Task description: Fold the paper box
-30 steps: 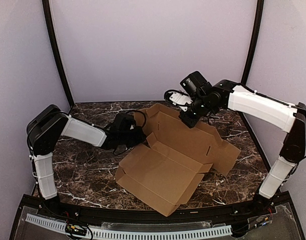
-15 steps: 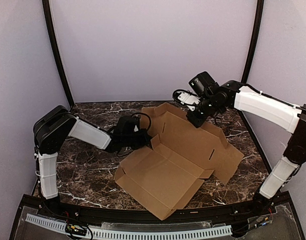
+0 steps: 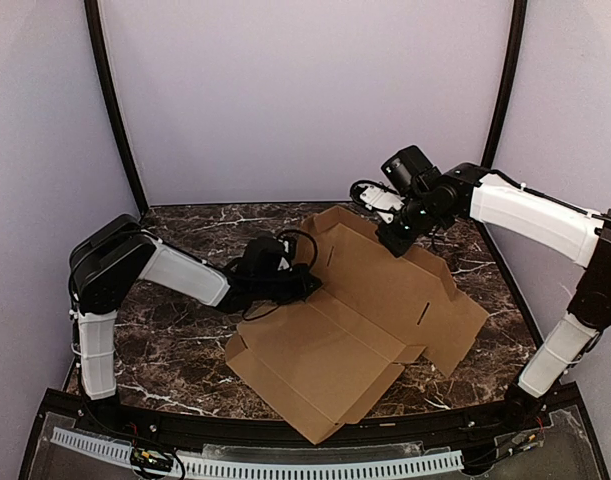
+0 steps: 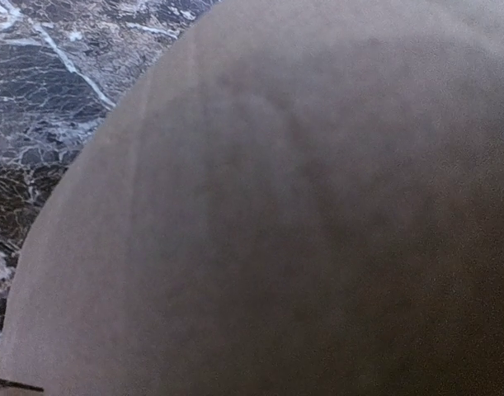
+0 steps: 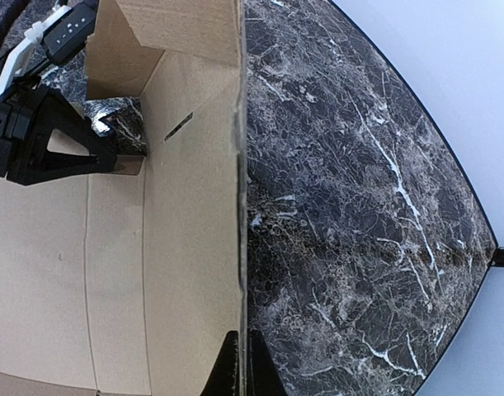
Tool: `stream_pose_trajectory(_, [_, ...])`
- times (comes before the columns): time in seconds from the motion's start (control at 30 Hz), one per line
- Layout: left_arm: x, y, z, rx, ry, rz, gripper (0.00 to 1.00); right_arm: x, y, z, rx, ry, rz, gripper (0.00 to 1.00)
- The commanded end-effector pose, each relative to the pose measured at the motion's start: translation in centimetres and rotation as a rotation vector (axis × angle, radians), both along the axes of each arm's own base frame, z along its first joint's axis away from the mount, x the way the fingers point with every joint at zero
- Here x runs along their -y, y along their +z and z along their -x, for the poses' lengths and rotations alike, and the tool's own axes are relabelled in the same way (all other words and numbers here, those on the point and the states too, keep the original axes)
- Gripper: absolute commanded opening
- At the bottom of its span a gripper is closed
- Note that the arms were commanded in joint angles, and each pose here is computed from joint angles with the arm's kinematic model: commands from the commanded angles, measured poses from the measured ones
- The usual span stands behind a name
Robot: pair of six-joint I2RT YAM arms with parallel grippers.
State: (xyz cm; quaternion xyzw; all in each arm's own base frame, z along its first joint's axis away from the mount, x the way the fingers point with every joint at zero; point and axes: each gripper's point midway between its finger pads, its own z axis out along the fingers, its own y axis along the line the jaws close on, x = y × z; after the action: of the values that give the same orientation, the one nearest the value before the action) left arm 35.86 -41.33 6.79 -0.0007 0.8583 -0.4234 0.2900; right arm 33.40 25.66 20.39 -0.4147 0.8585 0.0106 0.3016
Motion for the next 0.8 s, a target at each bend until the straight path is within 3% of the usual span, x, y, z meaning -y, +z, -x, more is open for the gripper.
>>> stream_pose_trajectory(0.0, [0.8,-1.0,1.8,-0.007,-0.048,-0.039,0.01,-0.3,-0.1,0.8,-0.027,0.005,-0.035,0.00])
stream_pose_trajectory(0.47, [0.1,-3.5,4.9,-0.031,-0.067,-0.130,0.01,-0.3,0.3,0.7,-0.022,-0.011,-0.049,0.00])
stream_pose_trajectory(0.77, [-1.0,2.0,4.7,0.078,-0.073,-0.163,0.01,0.1,0.7,0.3,0.008,-0.004,-0.011,0.00])
